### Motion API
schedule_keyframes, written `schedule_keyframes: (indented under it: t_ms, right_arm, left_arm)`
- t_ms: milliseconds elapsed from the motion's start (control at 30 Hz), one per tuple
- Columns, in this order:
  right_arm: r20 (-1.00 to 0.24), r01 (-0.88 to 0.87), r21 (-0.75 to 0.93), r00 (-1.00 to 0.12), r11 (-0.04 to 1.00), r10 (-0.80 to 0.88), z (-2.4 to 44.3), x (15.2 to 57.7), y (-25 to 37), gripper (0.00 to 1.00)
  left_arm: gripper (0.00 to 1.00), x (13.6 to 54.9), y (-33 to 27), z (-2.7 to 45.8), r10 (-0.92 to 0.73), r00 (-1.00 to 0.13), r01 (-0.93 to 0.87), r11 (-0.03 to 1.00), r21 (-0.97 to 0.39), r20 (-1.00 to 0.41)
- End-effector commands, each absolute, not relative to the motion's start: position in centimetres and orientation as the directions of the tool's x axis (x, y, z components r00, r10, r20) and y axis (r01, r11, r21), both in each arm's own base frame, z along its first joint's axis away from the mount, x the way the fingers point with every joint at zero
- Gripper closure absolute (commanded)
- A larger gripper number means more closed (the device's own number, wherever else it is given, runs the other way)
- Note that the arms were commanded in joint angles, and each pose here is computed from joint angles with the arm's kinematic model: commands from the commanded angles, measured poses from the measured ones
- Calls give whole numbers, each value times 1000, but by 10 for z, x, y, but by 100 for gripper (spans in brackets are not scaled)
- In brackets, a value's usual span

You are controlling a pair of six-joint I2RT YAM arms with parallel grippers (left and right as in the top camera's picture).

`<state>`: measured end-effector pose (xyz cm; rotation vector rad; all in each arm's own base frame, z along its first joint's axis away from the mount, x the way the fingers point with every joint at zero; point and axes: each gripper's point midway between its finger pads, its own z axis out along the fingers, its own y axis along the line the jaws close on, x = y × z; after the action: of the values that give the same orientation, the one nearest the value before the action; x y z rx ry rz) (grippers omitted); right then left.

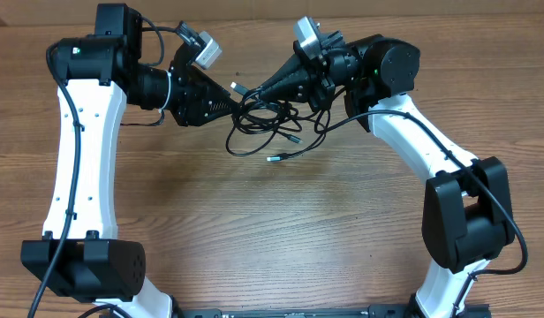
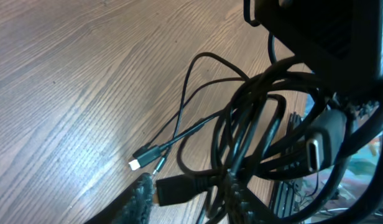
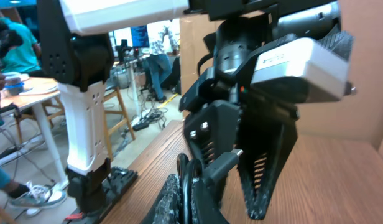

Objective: Untangle cables

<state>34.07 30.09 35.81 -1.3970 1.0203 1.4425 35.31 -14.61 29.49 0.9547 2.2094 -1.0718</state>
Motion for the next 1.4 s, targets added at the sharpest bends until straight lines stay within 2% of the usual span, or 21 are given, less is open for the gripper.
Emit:
schedule_keyframes:
  t_ms: [0,133,267,367,567,600,667,733,1000,1100,1300,1367]
  right_arm:
    - [-995,-966,-20,-5,-257,98,379,344,303,96]
    - [-992,-966,-49,17,-255,127,388,337,301,96]
    - [-987,-964,-85,46,-252,156,395,331,297,96]
    - [-986,-965,-79,39,-249,160,397,331,296,96]
    - [-983,-969,-70,27,-238,180,401,333,297,96]
    - [-982,-971,-59,14,-232,191,403,334,296,96]
    - [-980,-972,-53,7,-228,198,405,335,296,96]
    - [-980,-972,-53,7,-228,198,405,335,296,96]
    - [-981,-972,-40,-5,-231,195,405,335,296,96]
    - [-982,-972,-26,-18,-232,186,404,336,295,96]
    - [-986,-972,48,-83,-230,144,398,343,288,96]
    - [-987,-970,72,-102,-232,122,395,344,286,96]
  left_arm:
    - [49,351,-154,294,386,-621,776,421,-469,-682]
    - [39,347,-161,294,397,-616,783,408,-470,-681]
    - [43,345,-166,294,407,-609,789,394,-471,-681]
    - [38,342,-172,294,417,-602,796,381,-471,-681]
    - [42,333,-188,294,446,-580,814,343,-469,-681]
    - [44,332,-191,294,452,-576,817,337,-468,-681]
    - [58,330,-195,292,466,-567,824,332,-460,-679]
    - [96,329,-197,291,480,-559,829,332,-450,-676]
    - [96,334,-200,290,486,-534,845,331,-420,-692]
    - [96,341,-192,283,505,-553,831,391,-396,-663]
    - [96,374,-152,259,409,-754,622,697,-358,-514]
    - [96,381,-140,256,357,-797,552,759,-346,-486]
